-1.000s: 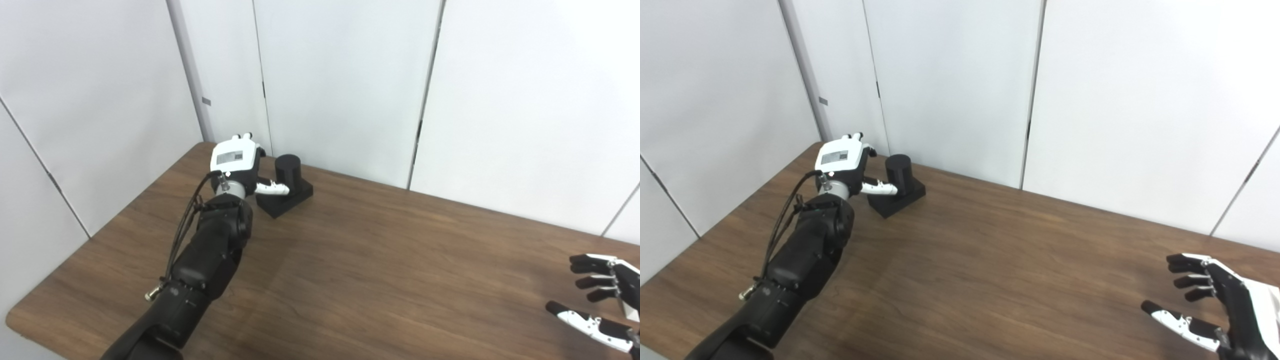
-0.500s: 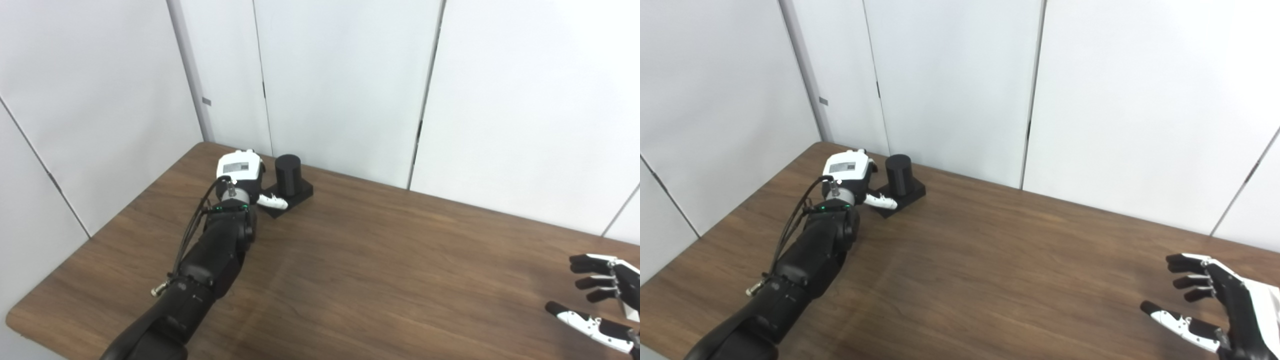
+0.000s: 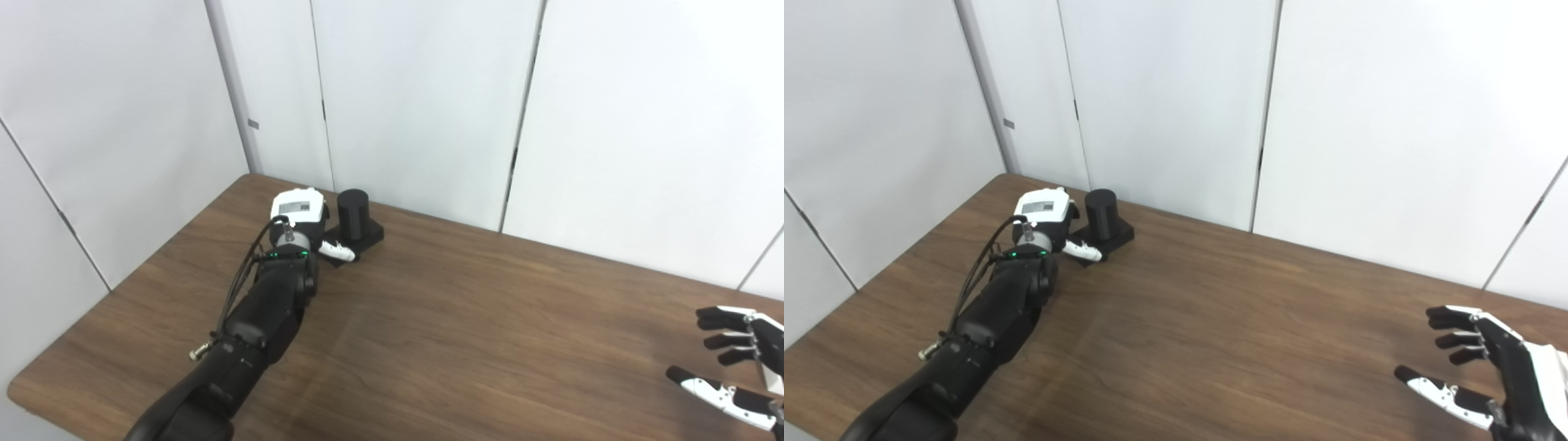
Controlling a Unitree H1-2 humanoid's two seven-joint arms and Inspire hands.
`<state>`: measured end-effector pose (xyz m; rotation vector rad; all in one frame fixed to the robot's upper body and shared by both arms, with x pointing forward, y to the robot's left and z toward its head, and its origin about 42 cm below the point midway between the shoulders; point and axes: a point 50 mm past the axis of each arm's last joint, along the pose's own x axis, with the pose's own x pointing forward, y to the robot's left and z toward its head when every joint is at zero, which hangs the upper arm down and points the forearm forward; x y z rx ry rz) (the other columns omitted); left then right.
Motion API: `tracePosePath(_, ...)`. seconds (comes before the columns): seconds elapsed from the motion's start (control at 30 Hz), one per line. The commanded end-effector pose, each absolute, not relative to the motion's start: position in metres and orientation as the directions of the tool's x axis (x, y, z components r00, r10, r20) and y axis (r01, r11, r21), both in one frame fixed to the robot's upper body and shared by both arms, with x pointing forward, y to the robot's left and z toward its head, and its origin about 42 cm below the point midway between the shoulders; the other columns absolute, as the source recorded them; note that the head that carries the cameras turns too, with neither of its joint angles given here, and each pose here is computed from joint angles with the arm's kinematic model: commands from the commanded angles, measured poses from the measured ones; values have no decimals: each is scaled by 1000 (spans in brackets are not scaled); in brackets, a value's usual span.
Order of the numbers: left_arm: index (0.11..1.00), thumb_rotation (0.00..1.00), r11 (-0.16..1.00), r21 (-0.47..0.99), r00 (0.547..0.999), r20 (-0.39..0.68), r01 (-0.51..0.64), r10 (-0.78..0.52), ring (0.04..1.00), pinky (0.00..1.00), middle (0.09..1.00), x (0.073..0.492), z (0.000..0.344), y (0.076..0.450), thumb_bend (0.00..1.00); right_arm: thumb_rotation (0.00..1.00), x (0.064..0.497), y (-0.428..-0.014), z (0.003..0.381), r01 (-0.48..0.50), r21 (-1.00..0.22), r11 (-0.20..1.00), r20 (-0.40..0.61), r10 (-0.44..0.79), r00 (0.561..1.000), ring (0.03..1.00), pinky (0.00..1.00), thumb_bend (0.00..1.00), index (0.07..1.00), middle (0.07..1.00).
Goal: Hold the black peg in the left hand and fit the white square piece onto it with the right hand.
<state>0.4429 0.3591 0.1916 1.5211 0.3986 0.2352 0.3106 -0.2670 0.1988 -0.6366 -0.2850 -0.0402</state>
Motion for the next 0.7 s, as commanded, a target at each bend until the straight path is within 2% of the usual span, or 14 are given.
tracePosePath(0.0,733,525,3,1000,916,-12,12,401,1000,927,1000,458,224,366,1000,0,311,-266,219,160,-577,801,339,56,939,578,484,583,640,643)
tracePosePath(0.33,780,516,-9,999,905,-37,45,423,1000,944,1000,467,210,373,1000,0,307,-265,221,163,-576,801,341,55,938,559,470,583,637,638)
tracePosePath(0.43,822,508,2,999,903,-45,49,428,1000,956,1000,468,205,376,1000,0,307,-265,219,165,-577,800,345,56,937,554,467,593,634,631)
tracePosePath(0.67,826,507,-16,998,905,-44,56,423,1000,916,997,472,202,379,994,0,307,-266,219,164,-577,800,346,58,937,559,462,585,634,635)
